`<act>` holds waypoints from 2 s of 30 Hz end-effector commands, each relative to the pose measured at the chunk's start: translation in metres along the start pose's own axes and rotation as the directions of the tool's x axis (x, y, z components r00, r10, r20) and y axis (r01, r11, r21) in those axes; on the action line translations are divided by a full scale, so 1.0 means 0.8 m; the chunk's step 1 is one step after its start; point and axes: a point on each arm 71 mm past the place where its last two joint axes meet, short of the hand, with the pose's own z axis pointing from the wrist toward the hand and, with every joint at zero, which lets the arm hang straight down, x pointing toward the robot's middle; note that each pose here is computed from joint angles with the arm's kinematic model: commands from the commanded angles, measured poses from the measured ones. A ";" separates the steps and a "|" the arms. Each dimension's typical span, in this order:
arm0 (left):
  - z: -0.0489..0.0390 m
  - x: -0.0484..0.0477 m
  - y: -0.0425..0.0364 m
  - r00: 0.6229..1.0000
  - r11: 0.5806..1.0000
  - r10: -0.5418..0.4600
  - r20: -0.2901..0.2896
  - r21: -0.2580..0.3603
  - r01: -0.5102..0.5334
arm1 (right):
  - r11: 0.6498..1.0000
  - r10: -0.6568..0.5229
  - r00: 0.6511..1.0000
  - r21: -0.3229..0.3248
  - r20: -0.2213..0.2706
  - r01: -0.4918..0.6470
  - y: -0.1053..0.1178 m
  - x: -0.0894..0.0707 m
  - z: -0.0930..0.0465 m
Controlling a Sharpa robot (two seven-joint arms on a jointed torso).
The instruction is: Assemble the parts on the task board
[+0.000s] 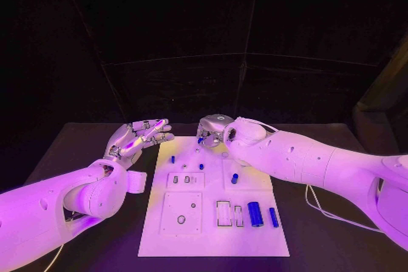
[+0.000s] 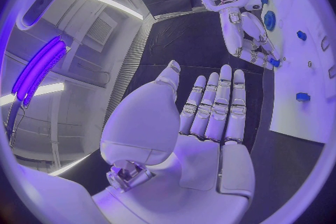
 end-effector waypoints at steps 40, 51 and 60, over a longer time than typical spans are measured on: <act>0.001 -0.007 -0.0012 1.000 1.000 0.001 -0.011 0.000 -0.001 | 0.926 0.213 0.976 0.327 -0.043 -0.187 -0.126 -0.024 -0.105; 0.003 -0.006 0.0008 1.000 1.000 0.003 -0.008 -0.005 -0.003 | 0.940 0.153 0.985 0.320 -0.082 -0.119 -0.118 -0.020 -0.098; 0.003 -0.009 0.0008 1.000 1.000 0.007 -0.002 -0.006 -0.007 | 0.944 0.143 0.984 0.313 -0.105 -0.104 -0.117 -0.019 -0.097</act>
